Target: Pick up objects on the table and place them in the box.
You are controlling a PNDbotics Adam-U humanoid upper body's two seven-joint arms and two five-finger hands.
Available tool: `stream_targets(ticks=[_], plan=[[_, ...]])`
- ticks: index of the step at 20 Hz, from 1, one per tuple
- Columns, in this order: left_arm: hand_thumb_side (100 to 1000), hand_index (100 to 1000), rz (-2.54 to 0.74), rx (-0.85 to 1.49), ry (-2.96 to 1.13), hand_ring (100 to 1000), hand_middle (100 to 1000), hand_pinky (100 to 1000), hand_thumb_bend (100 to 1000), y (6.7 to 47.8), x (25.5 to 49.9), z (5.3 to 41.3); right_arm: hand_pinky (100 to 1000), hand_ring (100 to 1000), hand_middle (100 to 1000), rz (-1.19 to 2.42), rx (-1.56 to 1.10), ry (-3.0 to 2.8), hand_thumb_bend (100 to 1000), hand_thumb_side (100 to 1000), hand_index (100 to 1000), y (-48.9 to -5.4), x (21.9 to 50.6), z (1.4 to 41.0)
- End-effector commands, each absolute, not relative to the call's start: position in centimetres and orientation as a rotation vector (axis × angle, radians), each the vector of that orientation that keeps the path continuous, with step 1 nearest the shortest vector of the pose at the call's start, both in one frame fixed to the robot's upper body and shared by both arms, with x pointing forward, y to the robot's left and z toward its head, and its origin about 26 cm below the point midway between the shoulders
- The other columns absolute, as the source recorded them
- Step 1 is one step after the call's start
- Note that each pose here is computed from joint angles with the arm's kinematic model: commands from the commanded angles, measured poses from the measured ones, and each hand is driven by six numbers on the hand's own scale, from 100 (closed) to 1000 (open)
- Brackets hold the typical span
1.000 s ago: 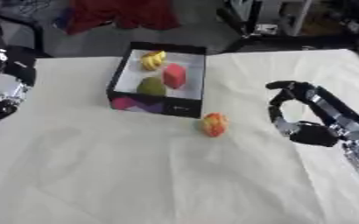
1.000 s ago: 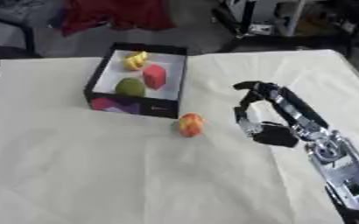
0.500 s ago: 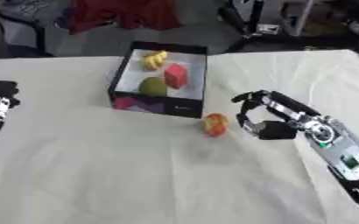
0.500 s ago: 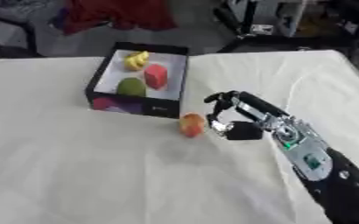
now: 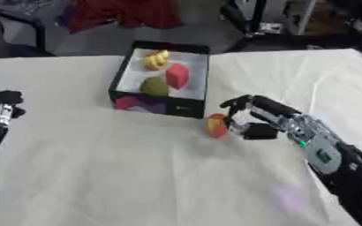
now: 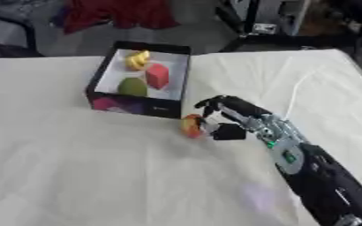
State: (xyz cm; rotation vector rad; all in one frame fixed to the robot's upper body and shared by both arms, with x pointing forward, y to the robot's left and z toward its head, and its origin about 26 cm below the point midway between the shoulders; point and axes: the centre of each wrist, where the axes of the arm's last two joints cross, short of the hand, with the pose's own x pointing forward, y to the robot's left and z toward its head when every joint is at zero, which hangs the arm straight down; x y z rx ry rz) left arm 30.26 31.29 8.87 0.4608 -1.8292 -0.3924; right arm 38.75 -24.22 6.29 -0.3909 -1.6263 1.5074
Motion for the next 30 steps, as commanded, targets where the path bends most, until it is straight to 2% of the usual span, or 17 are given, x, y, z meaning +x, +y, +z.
stream_targets(ticks=[1,5,7,9,18,23,25,26,27,28,30], plan=[[839,727,-0.399,0.483,-1.839,586,617,680,198,31.6,30.3,9.5,793,750,636,1.532,-0.435,-1.659,100,802,879,-23.9,39.3,7.5],[841,727,-0.4,0.482,-1.837,586,617,681,198,31.5,30.3,9.5,797,755,648,1.576,-0.448,-1.668,100,775,884,-23.4,39.4,7.8],[842,727,-0.402,0.482,-1.834,586,617,681,197,31.5,30.3,9.5,804,765,670,1.625,-0.473,-1.665,100,712,894,-23.2,39.5,8.2],[844,727,-0.404,0.482,-1.831,587,617,681,197,31.5,30.2,9.4,809,771,684,1.685,-0.51,-1.643,100,689,899,-23.1,39.4,8.4],[852,728,-0.424,0.474,-1.819,588,617,682,197,31.4,30.2,9.3,829,794,735,1.929,-0.604,-1.424,100,784,913,-23.4,39.7,8.4],[858,728,-0.433,0.472,-1.813,589,617,682,195,31.4,30.1,9.2,837,798,757,2.057,-0.65,-1.291,100,806,908,-23.5,39.8,8.3],[860,728,-0.435,0.471,-1.81,589,617,682,194,31.4,30.1,9.2,839,803,762,2.104,-0.67,-1.244,100,756,894,-23.5,39.8,8.3],[861,728,-0.435,0.47,-1.809,589,617,682,193,31.4,30.1,9.2,837,800,753,2.118,-0.678,-1.228,100,631,851,-23.6,39.9,8.3],[861,728,-0.436,0.469,-1.809,589,617,681,193,31.3,30.1,9.1,835,797,745,2.124,-0.687,-1.215,100,560,827,-23.6,39.9,8.2],[862,728,-0.437,0.467,-1.808,589,617,681,192,31.3,30.1,9.1,829,782,712,2.122,-0.7,-1.212,100,386,752,-23.7,39.9,8.1],[863,728,-0.438,0.467,-1.807,589,617,681,190,31.3,30.1,9.1,824,770,681,2.096,-0.746,-1.229,100,378,661,-23.9,40.0,8.0]])
